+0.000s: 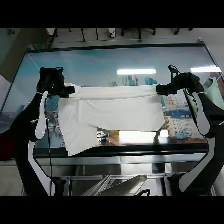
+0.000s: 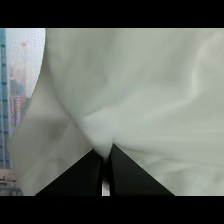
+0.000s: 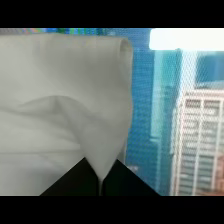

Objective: Fold the shirts.

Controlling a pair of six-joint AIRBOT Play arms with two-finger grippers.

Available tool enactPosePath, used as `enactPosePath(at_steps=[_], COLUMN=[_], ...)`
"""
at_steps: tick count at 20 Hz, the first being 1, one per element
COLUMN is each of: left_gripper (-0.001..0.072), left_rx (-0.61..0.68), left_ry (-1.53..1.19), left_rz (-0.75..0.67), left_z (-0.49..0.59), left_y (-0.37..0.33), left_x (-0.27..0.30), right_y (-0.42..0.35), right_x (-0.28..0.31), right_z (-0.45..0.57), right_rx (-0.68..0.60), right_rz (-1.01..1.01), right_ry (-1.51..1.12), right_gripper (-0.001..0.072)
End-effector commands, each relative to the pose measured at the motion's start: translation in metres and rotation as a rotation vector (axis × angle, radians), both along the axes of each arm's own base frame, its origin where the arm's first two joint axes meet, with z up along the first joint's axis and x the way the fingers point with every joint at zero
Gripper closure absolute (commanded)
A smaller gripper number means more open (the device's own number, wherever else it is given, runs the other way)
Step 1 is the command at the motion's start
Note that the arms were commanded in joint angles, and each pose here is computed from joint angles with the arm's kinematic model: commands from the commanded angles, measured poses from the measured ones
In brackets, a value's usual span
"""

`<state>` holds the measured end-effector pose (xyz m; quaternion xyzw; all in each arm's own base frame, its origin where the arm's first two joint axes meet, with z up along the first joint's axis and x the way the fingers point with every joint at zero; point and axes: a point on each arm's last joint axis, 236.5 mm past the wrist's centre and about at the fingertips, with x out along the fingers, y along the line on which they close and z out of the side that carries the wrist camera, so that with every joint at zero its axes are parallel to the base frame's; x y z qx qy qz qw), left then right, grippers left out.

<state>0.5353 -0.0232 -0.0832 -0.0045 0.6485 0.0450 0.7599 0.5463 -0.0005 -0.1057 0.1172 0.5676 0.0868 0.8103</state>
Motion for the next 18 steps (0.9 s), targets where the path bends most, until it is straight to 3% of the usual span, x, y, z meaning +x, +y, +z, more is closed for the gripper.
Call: enactPosePath(at_steps=[1, 4, 5, 6, 7, 8, 9, 13, 15, 18], left_gripper=[0.0686, 0.0686, 0.0645, 0.0373, 0.0107, 0.0076, 0.0075, 0.0076, 0.0076, 0.0076], left_rx=[0.009, 0.009, 0.009, 0.009, 0.005, 0.008, 0.011, 0.016, 0.005, -0.232], left_ry=[0.008, 0.009, 0.012, 0.024, 0.044, 0.073, 0.100, 0.161, 0.174, 0.237], left_rz=[-0.011, -0.020, -0.020, -0.019, -0.016, -0.013, -0.010, -0.010, 0.054, 0.137], left_z=[-0.008, -0.009, -0.009, -0.008, -0.006, -0.001, 0.008, 0.072, 0.096, 0.099], left_y=[-0.004, -0.009, -0.009, -0.009, -0.010, -0.009, -0.008, 0.020, 0.049, 0.048], left_x=[0.000, 0.000, -0.001, -0.004, -0.009, -0.016, -0.022, -0.058, -0.090, -0.157], right_y=[0.002, 0.006, 0.007, 0.007, 0.009, 0.010, 0.009, -0.019, -0.048, -0.084], right_x=[0.000, -0.001, -0.001, -0.002, -0.007, -0.012, -0.017, -0.062, -0.093, -0.155], right_z=[0.000, 0.000, 0.000, 0.002, 0.006, 0.014, 0.026, 0.093, 0.110, 0.097], right_rx=[-0.003, -0.002, 0.001, 0.011, 0.020, 0.025, 0.030, 0.047, 0.068, 0.138], right_rz=[0.001, 0.010, 0.007, -0.006, -0.010, -0.006, 0.001, 0.020, -0.026, -0.146], right_ry=[0.000, 0.003, 0.004, 0.014, 0.031, 0.044, 0.051, 0.102, 0.155, 0.263], right_gripper=[0.0692, 0.0682, 0.0562, 0.0381, 0.0278, 0.0216, 0.0200, 0.0206, 0.0210, 0.0210])
